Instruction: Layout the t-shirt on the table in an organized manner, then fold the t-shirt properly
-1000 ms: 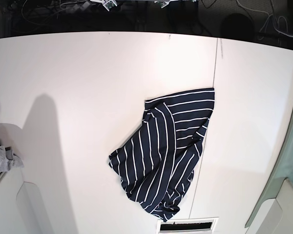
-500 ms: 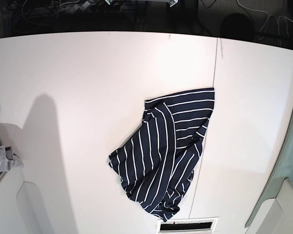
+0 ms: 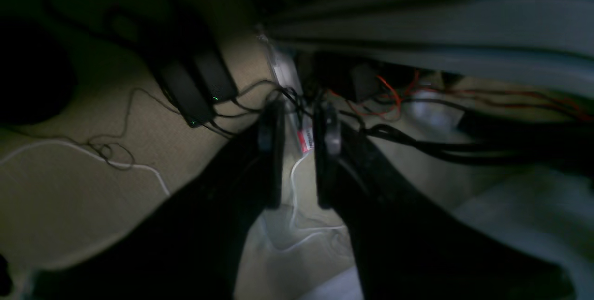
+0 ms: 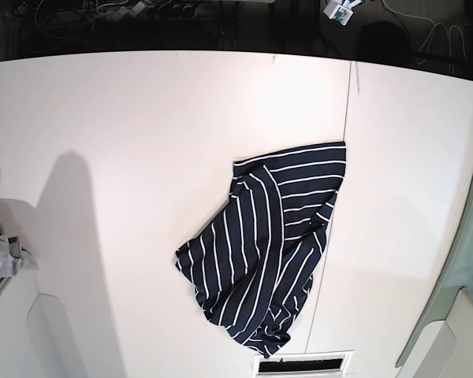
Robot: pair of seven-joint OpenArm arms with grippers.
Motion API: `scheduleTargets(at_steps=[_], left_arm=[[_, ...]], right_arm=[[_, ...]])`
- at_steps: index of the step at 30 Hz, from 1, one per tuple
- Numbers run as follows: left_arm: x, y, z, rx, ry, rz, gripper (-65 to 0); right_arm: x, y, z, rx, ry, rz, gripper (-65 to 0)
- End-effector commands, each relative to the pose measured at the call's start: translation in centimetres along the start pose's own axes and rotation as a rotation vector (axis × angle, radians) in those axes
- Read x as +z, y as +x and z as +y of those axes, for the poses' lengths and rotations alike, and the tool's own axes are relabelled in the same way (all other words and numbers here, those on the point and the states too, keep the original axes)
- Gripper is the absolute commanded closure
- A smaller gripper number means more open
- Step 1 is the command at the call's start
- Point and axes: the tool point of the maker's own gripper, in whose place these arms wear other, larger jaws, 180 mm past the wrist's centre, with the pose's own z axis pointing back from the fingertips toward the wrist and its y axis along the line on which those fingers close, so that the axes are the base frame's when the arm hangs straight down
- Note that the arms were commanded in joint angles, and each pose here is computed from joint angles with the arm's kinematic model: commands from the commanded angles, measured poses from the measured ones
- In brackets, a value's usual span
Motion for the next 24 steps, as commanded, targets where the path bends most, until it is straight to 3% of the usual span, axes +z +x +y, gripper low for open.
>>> scheduleTargets(at_steps=[1, 4, 9, 12, 15, 17, 21, 24], left_arm=[[1.2, 1.1, 0.2, 0.009, -0.007, -0.054, -14.0], [4.4, 3.7, 1.2, 0.016, -0.009, -0.166, -14.0], [11.0, 9.0, 5.2, 0.017, 0.142, -0.372, -14.0], [15.2, 13.2, 6.9, -0.013, 0.197, -0.511, -14.0], [18.0, 17.6, 7.5, -0.084, 0.202, -0.624, -14.4], [19.0, 20.2, 8.1, -0.145, 0.209, -0.668, -19.4], [18.8, 24.2, 10.6, -0.165, 0.283, -0.667, -36.5], [16.9, 26.9, 10.5, -0.176, 0.244, -0.681, -37.6]], right_arm=[[1.1, 0.9, 0.3, -0.007, 0.01, -0.045, -3.2], [3.7, 4.1, 0.0, 0.003, 0.014, -0.143, -3.2], [7.4, 10.1, -0.7, 0.08, 0.016, -0.302, -3.2], [8.6, 14.2, -1.5, 0.101, -0.004, -0.411, -3.2], [8.9, 18.5, -3.2, 0.058, -0.024, -0.524, -3.2], [8.3, 21.1, -4.6, 0.027, -0.045, -0.564, -3.2], [6.6, 26.6, -7.3, -0.001, -0.089, -0.584, -4.2], [5.7, 31.5, -7.9, -0.015, -0.077, -0.645, -17.3]])
